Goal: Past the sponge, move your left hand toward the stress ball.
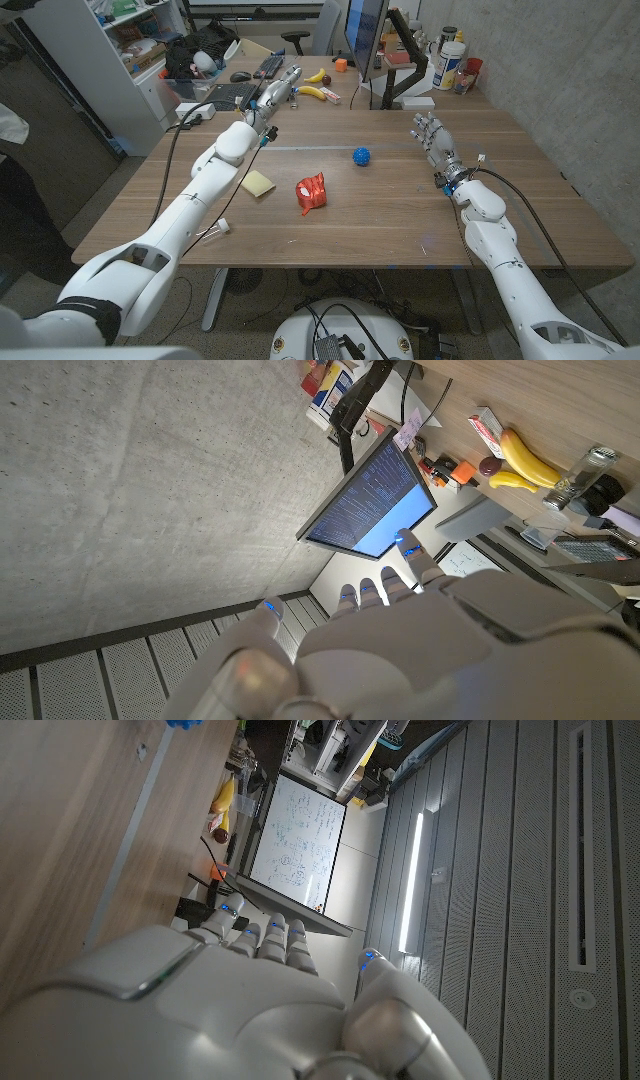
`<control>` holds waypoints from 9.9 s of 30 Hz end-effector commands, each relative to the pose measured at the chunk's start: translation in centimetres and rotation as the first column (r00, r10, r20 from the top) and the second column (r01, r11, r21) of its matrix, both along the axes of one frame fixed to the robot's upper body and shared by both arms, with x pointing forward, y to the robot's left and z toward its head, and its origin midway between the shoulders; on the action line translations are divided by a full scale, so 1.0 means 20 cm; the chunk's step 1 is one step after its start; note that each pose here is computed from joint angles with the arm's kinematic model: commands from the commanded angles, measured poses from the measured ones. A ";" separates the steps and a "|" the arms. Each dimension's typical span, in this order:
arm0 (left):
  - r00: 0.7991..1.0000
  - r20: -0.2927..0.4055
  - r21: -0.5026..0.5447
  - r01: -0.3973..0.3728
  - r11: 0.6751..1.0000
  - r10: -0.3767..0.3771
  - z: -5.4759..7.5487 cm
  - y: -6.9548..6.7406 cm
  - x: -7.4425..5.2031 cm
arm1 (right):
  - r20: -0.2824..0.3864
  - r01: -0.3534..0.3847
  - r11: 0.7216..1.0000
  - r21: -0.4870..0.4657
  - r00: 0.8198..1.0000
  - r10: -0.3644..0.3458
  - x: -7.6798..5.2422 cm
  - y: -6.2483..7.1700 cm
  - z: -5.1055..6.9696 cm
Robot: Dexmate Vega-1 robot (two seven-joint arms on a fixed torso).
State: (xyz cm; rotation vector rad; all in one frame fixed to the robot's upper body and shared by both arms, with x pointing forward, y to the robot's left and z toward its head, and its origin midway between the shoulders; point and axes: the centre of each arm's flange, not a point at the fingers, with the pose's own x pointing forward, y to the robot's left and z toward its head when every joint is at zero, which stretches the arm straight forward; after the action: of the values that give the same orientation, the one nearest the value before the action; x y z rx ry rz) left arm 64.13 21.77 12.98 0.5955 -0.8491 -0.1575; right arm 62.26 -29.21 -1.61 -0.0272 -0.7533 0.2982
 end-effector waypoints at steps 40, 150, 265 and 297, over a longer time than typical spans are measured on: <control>0.996 0.088 0.189 -0.049 0.981 0.033 0.19 -0.16 0.03 | 0.052 -0.008 1.000 -0.011 0.999 0.009 0.01 0.02 0.06; 0.969 0.244 0.569 -0.125 0.813 -0.022 0.35 -0.63 0.02 | 0.084 0.015 1.000 0.003 0.996 -0.015 0.02 -0.04 0.07; 0.950 0.309 0.770 -0.271 0.578 0.034 0.11 -0.78 0.04 | 0.068 0.010 1.000 0.010 0.998 -0.011 0.02 -0.07 0.00; 0.959 0.282 0.795 -0.259 0.549 0.044 0.04 -0.78 0.08 | 0.067 0.016 1.000 0.008 0.998 -0.017 0.01 -0.05 -0.01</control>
State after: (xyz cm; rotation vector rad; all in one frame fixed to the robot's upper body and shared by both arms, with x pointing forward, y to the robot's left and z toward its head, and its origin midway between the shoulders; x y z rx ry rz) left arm 65.47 6.26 14.12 1.6171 -0.9273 -0.3332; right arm 62.45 -30.30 -1.71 -0.0376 -0.8201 0.2843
